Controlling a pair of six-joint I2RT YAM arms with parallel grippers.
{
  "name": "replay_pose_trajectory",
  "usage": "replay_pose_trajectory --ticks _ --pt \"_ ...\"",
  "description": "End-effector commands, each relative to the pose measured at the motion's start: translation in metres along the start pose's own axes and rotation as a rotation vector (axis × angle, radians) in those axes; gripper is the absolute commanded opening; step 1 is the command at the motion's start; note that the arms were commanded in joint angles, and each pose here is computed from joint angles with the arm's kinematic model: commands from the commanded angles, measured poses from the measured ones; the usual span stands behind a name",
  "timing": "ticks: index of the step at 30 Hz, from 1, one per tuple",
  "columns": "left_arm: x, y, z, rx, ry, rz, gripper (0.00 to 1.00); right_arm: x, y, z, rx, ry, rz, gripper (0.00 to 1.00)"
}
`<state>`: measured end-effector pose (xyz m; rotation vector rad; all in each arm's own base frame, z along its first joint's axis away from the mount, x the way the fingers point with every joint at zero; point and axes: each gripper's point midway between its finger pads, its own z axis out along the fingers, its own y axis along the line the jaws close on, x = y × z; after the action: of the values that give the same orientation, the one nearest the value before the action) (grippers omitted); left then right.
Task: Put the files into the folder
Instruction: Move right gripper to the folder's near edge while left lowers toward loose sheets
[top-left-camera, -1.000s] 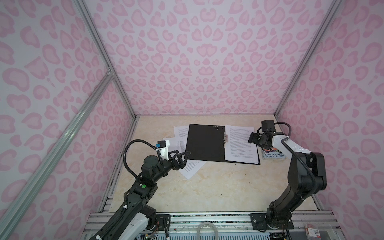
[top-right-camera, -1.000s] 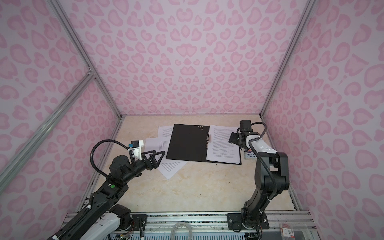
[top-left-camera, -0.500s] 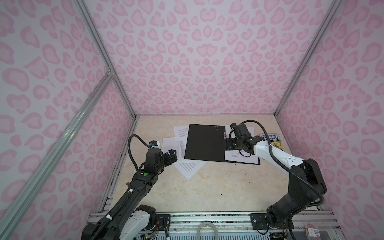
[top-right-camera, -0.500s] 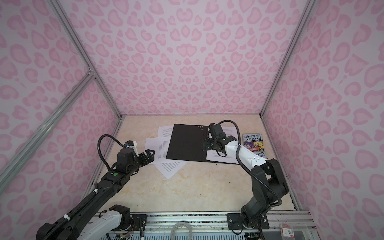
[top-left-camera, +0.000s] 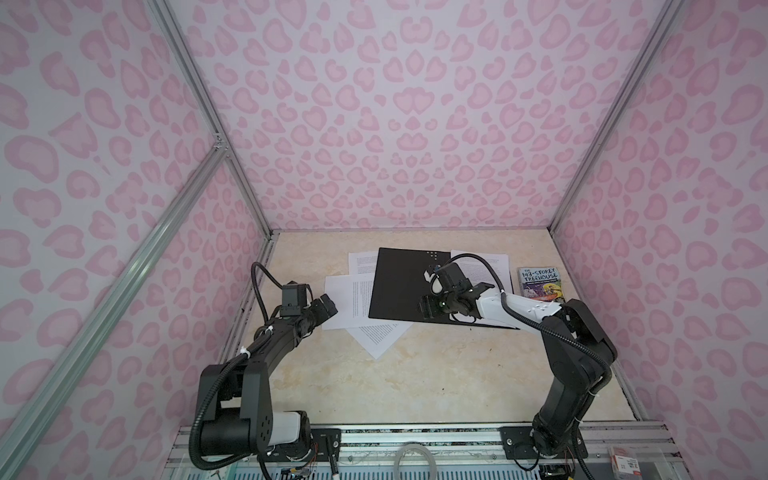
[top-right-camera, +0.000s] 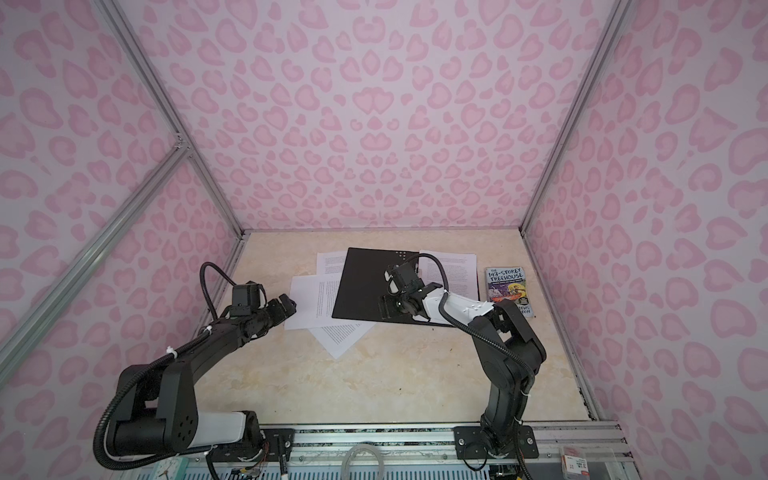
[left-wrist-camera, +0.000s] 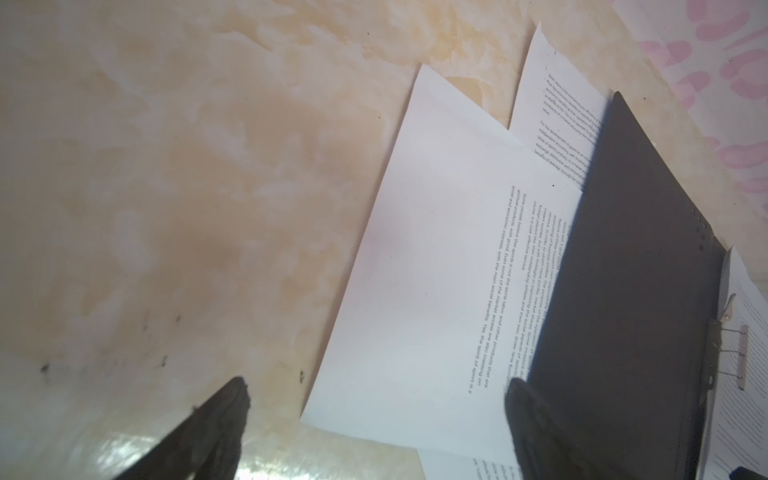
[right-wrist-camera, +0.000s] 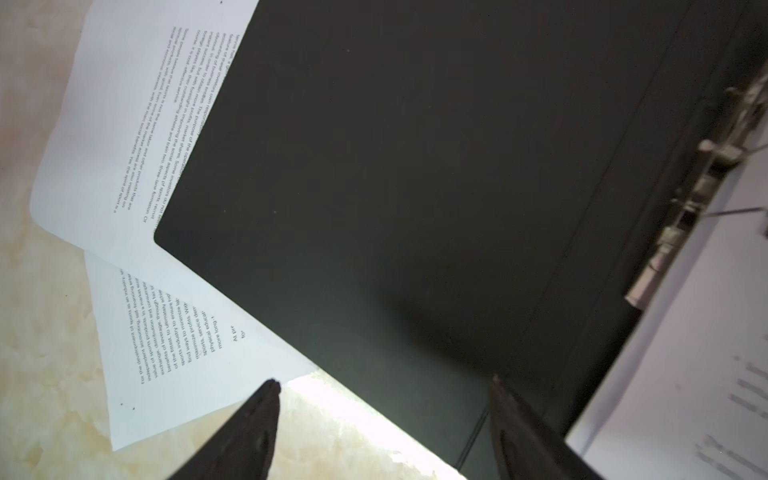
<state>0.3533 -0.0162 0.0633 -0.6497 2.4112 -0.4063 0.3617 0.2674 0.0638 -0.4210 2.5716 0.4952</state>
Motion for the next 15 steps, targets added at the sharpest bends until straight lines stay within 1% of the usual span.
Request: replay_pose_trajectory --ticks 1,5,9,11,15 --pt "0.001 -0.008 0.012 0.053 0.050 0.019 0.99 0.003 0.005 0.008 -0.036 -0.001 0.007 0.79" --pt "0.005 -0.010 0.023 0.095 0.099 0.006 1.00 0.009 0.004 0.014 -0.034 0.019 0.010 0.79" --pt "0.012 -0.011 0.027 0.122 0.137 -0.008 1.00 0.012 0.002 0.018 -0.031 0.035 0.017 0.79" --pt "0.017 -0.008 0.028 0.119 0.154 -0.030 1.00 0.014 0.003 0.021 -0.034 0.042 0.018 0.79" --pt "0.032 -0.005 0.028 0.174 0.189 -0.097 1.00 0.017 0.003 0.027 -0.041 0.060 0.029 0.78"
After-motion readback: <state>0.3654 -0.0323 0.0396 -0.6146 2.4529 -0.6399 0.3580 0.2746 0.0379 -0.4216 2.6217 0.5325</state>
